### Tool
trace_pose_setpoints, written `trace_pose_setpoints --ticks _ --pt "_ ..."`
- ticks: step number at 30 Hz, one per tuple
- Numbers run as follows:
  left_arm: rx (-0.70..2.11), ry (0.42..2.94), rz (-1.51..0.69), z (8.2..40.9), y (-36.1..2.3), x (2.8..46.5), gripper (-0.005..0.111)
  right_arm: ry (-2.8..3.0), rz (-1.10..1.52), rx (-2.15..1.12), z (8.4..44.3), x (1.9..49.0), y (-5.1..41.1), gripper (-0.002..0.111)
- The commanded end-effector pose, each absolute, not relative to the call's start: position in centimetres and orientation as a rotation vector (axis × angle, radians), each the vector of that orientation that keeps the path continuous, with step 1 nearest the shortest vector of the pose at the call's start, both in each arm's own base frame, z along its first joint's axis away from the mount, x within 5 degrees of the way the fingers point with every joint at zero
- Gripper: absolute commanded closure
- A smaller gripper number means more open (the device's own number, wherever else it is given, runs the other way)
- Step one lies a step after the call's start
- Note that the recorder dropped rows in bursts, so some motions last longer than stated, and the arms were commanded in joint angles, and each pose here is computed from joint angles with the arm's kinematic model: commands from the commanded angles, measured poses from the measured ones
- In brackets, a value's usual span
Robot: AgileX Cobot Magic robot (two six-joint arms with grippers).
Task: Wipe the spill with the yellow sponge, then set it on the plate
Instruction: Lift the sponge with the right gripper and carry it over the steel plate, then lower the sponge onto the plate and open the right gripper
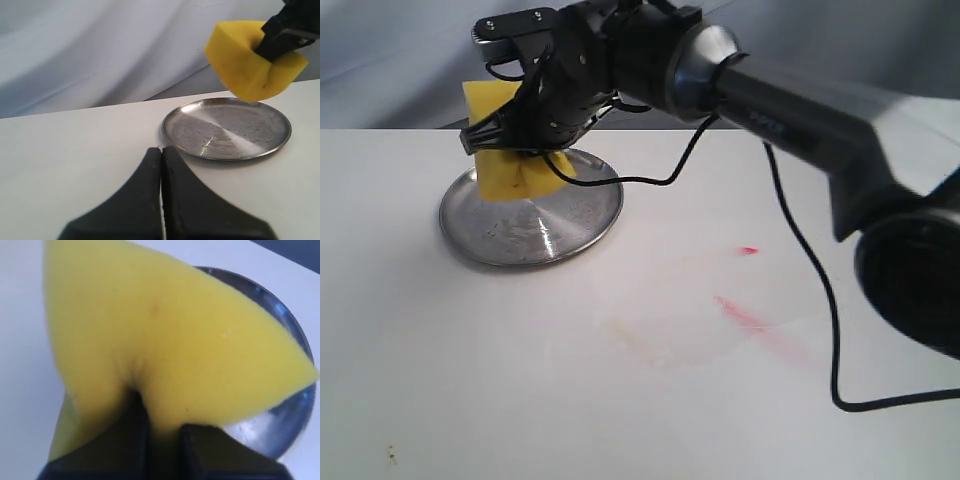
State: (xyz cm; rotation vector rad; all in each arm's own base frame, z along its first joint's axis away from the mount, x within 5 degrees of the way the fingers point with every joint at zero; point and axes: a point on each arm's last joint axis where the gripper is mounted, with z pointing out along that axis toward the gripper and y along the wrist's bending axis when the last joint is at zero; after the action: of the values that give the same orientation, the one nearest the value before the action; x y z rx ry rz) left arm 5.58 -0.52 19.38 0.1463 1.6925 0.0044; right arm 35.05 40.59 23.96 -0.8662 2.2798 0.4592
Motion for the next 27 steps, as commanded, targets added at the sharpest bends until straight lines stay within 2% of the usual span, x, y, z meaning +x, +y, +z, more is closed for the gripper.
trace_pose_setpoints --ticks 1,6,9,12,15,17,18,23,25,27 --pt "0.147 1.682 0.006 19.5 -0.5 5.6 0.107 2.233 0.547 -0.733 21.9 36.7 42.5 0.108" --pt "0.147 1.682 0.006 19.5 -0.5 5.6 0.107 2.229 0.572 -0.524 19.3 38.6 42.6 0.108" --pt "0.147 1.682 0.006 19.5 -0.5 5.6 0.107 2.316 0.638 -0.377 18.1 39.4 41.9 0.099" --pt "0.147 1.682 0.006 19.5 -0.5 5.6 0.107 2.352 0.668 -0.342 17.7 39.9 41.3 0.078" --pt "0.147 1.682 0.006 19.5 -0.5 5.6 0.107 2.357 0.665 -0.336 17.7 40.1 41.0 0.051" --pt "0.147 1.682 0.006 19.5 -0.5 5.6 0.107 2.374 0.654 -0.339 17.7 40.0 40.9 0.04" --pt "0.147 1.682 0.006 19.5 -0.5 5.6 0.107 2.386 0.647 -0.34 17.7 40.0 40.9 0.038" --pt "0.147 1.682 0.006 19.5 -0.5 5.6 0.107 2.464 0.633 -0.339 18.5 39.3 40.5 0.043" --pt "0.147 1.682 0.006 19.5 -0.5 5.6 0.107 2.478 0.609 -0.365 19.6 39.0 40.1 0.055" --pt "0.147 1.682 0.006 19.5 -0.5 5.6 0.107 2.473 0.584 -0.431 21.1 38.3 40.1 0.073"
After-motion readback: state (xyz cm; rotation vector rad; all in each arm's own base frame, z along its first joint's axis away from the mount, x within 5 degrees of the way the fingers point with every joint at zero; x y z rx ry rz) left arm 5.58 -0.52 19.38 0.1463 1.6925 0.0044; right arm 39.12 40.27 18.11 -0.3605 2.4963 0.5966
